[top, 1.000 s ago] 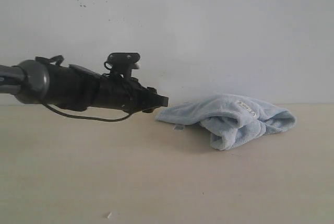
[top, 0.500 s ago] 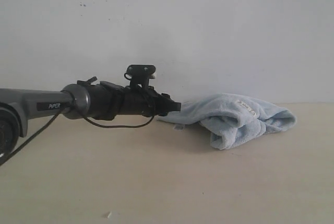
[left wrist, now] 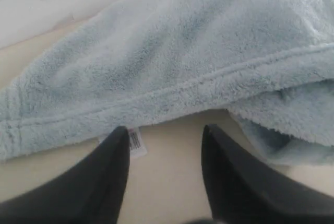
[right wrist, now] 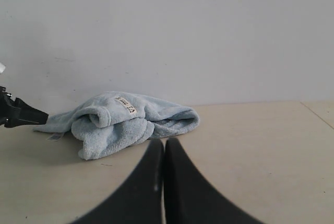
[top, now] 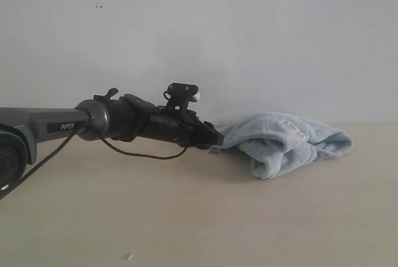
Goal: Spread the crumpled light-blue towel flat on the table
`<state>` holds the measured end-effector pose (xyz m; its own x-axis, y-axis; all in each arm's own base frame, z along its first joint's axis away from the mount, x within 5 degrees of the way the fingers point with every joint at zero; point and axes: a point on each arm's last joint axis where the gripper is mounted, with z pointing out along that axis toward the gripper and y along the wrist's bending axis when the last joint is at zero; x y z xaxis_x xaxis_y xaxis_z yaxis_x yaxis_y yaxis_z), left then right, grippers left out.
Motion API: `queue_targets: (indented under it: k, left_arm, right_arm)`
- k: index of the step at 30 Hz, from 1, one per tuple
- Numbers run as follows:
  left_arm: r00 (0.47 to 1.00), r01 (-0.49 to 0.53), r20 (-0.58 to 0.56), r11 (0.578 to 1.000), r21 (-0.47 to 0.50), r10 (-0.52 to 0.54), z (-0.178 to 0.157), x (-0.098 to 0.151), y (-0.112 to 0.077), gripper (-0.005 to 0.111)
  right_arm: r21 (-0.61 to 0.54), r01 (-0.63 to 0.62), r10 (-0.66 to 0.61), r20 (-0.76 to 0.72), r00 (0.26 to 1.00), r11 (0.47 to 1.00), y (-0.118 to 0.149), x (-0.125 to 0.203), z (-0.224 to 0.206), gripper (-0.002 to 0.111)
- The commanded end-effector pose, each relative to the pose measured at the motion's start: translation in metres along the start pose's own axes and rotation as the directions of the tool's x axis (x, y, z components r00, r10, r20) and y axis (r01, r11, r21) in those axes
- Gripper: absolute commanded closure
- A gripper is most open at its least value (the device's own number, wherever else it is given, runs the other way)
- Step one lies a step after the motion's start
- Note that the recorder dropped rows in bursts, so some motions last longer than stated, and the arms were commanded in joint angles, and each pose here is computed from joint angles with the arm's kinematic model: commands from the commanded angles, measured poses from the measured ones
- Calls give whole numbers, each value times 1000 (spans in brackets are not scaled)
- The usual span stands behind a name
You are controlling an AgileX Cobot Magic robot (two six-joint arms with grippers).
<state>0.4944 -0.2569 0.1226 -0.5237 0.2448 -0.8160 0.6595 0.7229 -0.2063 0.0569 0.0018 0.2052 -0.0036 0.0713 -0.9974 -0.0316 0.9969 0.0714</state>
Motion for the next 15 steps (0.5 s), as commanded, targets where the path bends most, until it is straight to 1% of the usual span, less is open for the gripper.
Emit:
queue_targets:
  k: [1,3,5,8,10,13,15]
  left_arm:
    - [997,19,-76,1000,-1,-20,-22,-12,8,72]
    - [992,68,-109,998,-3,-68,-31,-14,16,84]
    - [987,84,-139,996,16,-81,-41,-15,22,103]
    - [977,114,-187,992,62,-101,-50,-15,24,103]
    - [970,125,-221,987,97,-101,-60,-16,21,103]
    - [971,104,-227,989,108,-77,-71,-19,15,103]
    - [975,85,-212,993,85,-65,-86,-22,10,103]
  right_arm:
    - [-3,2,-2,16,1000,1000,0,-1,0,108]
    - [-3,2,-2,16,1000,1000,0,-1,0,108]
    - [-3,2,-2,16,1000,1000,0,-1,0,108]
    - [-3,2,-2,16,1000,1000,0,-1,0,108]
    - [-3,2,-2,16,1000,1000,0,-1,0,108]
    - [-3,2,-2,16,1000,1000,0,-1,0,108]
    - [-3,2,-2,16,1000,1000,0,-1,0,108]
